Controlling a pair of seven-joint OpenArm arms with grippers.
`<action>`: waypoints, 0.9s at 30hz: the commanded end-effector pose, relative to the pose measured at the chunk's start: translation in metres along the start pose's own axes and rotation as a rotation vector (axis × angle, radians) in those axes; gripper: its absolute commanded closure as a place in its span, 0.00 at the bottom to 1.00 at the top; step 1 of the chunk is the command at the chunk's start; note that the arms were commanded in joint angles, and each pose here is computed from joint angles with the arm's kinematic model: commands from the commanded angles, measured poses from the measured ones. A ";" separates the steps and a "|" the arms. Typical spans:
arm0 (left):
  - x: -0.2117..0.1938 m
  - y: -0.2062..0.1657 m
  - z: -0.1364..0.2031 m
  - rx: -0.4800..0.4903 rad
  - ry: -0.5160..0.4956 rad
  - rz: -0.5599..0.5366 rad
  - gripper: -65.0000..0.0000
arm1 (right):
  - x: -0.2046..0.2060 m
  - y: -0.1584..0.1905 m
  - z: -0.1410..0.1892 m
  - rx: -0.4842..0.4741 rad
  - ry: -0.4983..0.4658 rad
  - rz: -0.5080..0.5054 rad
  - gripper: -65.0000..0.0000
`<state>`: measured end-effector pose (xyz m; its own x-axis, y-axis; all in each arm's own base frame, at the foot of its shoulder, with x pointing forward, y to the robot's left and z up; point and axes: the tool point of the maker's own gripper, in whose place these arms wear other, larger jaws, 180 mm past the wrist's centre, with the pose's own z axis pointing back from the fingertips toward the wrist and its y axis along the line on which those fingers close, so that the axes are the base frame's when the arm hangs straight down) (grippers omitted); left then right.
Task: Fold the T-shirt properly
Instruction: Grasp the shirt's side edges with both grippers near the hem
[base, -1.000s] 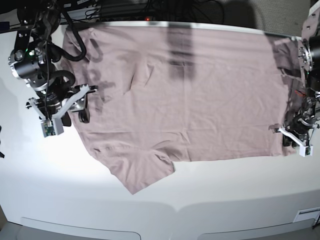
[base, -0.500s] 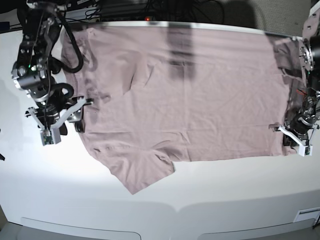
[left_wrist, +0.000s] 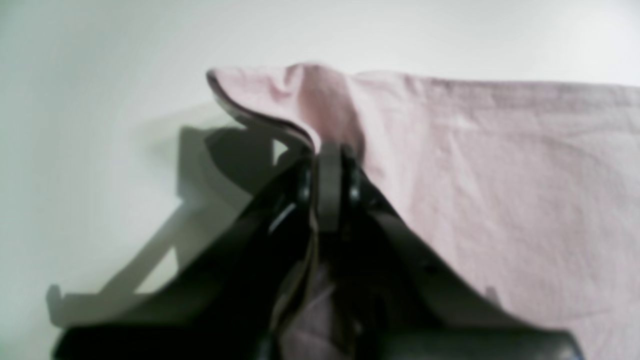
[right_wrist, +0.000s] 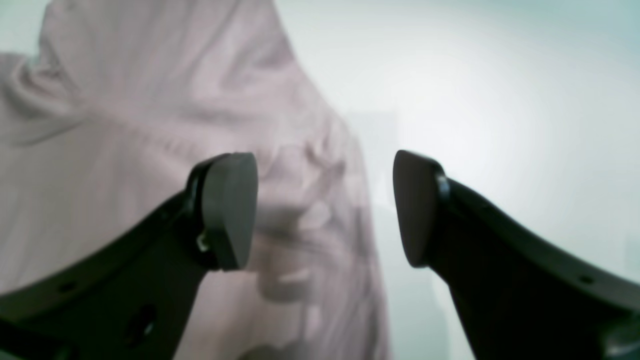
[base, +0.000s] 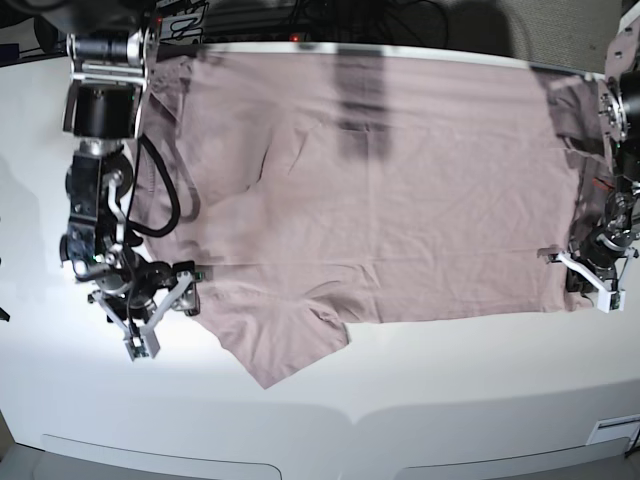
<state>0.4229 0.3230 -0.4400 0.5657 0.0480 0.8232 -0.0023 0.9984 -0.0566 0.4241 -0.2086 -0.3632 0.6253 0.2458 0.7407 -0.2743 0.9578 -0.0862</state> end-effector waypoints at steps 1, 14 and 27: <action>0.020 0.009 0.001 0.010 -0.036 -0.011 1.00 | 0.028 -0.013 0.001 -0.025 -0.060 0.022 0.35; 0.018 0.009 0.001 0.010 -0.028 -0.011 1.00 | 0.014 -0.051 -0.041 -0.074 0.179 -0.190 0.35; 0.018 0.009 0.001 0.010 -0.028 -0.011 1.00 | -0.030 -0.014 -0.049 0.120 0.295 -0.195 0.35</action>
<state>0.4226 0.3230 -0.4404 0.5682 0.0477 0.8215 -0.0015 0.9984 -0.0569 0.4330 -0.2205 -0.4317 0.8685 0.1107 0.4832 -0.1954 0.9723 0.1285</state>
